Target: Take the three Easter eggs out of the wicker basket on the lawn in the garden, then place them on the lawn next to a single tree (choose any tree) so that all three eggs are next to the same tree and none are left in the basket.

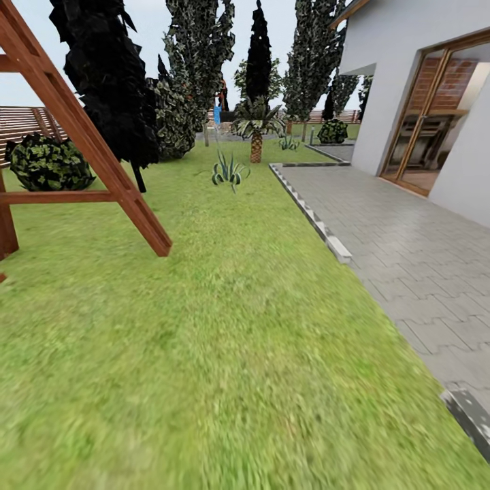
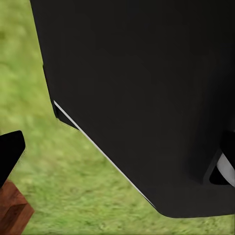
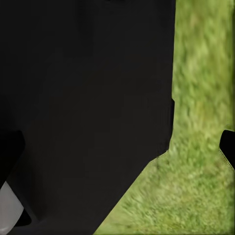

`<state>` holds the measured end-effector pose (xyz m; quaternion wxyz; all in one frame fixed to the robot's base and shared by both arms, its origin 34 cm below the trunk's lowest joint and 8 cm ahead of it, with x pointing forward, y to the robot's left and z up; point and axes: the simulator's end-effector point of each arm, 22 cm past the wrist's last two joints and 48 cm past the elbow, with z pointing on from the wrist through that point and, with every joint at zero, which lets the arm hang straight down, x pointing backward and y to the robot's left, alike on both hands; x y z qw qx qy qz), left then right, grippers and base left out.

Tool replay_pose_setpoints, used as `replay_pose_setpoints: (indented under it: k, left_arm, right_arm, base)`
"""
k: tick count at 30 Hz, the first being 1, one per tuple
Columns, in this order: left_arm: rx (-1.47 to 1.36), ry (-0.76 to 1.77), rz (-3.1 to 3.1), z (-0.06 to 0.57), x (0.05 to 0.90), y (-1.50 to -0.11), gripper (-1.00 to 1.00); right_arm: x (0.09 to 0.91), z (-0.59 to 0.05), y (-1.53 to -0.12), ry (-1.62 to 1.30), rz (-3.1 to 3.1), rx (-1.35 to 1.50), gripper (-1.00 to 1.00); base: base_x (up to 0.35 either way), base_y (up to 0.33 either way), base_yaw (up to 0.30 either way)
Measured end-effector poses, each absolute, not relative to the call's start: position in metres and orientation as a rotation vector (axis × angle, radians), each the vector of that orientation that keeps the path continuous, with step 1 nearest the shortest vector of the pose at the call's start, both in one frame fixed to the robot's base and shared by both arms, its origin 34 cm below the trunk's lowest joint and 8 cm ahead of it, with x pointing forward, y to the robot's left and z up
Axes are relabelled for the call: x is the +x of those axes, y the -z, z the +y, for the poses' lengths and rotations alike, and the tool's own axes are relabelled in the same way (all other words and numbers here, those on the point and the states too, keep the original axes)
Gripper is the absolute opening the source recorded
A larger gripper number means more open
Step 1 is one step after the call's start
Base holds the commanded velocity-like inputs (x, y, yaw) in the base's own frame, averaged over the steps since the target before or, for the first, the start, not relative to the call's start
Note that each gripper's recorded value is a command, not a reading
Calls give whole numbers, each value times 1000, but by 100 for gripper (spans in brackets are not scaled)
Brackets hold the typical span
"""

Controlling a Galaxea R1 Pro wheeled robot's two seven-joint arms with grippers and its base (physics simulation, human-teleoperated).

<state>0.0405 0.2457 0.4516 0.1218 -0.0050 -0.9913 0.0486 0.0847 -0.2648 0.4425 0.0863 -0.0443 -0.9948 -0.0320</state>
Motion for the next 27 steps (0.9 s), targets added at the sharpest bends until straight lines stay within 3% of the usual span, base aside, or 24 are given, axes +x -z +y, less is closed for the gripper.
replay_pose_setpoints:
  k: [27]
  left_arm:
    - [-14,-142,-2894,246,41,-452,100]
  right_arm:
    - [85,-265,-442,95,-2965,-132,100]
  base:
    - [341,0,0]
